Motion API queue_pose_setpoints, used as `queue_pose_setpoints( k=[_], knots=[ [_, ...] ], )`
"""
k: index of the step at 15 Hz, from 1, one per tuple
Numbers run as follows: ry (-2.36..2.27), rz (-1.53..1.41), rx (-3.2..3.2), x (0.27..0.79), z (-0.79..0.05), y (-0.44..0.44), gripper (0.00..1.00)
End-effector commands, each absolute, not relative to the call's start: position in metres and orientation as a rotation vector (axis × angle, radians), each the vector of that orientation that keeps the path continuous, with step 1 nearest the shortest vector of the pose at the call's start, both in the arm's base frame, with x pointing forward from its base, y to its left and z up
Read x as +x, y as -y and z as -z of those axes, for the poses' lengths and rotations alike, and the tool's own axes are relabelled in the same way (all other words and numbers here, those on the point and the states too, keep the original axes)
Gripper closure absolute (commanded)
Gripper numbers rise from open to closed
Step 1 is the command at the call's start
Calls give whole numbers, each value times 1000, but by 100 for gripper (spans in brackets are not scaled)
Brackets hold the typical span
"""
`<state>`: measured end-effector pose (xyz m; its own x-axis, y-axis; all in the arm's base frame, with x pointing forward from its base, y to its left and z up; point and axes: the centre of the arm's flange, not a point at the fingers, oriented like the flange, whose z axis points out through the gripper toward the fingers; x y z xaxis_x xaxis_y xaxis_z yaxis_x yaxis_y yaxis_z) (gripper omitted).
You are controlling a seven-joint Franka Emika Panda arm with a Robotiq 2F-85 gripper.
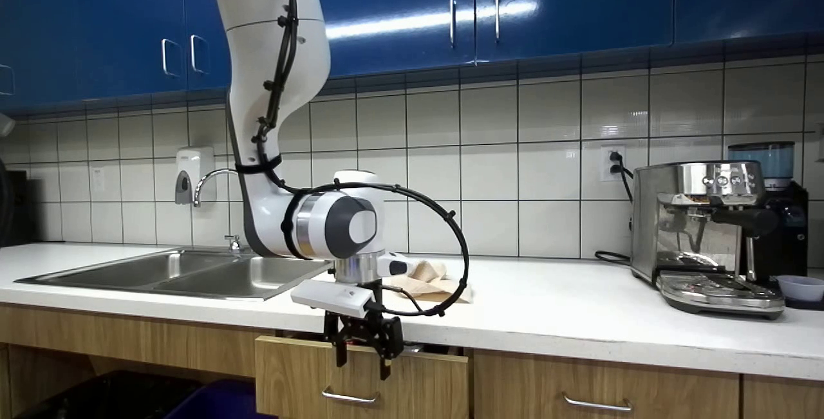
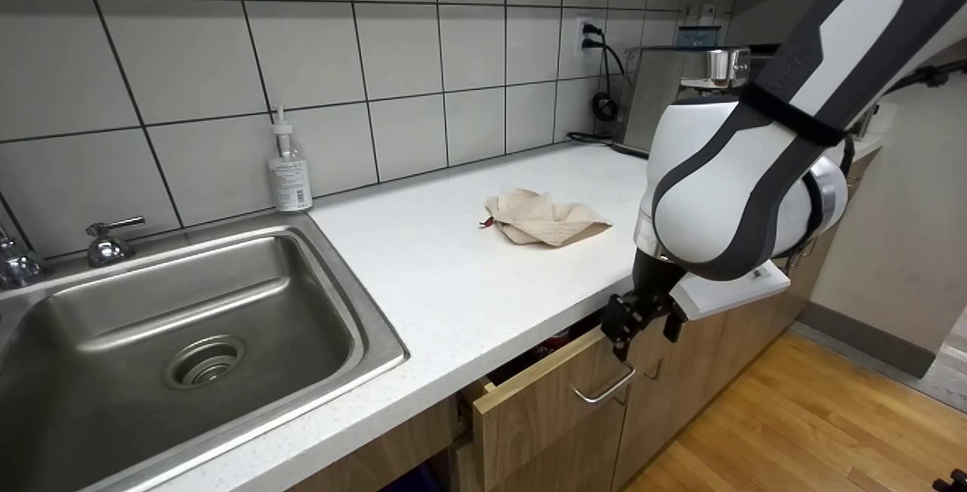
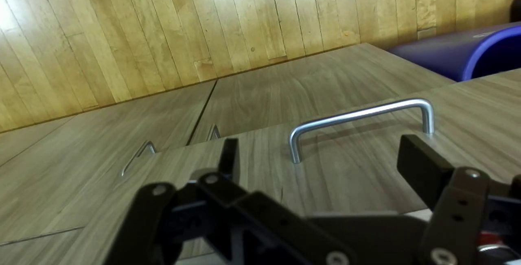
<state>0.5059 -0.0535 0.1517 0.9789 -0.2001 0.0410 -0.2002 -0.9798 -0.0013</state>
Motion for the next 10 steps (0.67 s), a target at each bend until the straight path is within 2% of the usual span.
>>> queue_pose_setpoints(
  k=[1,10],
  knots=[
    [323,-46,3157,479,-177,56,0],
    [281,92,3155,445,-209,60,0]
  ],
)
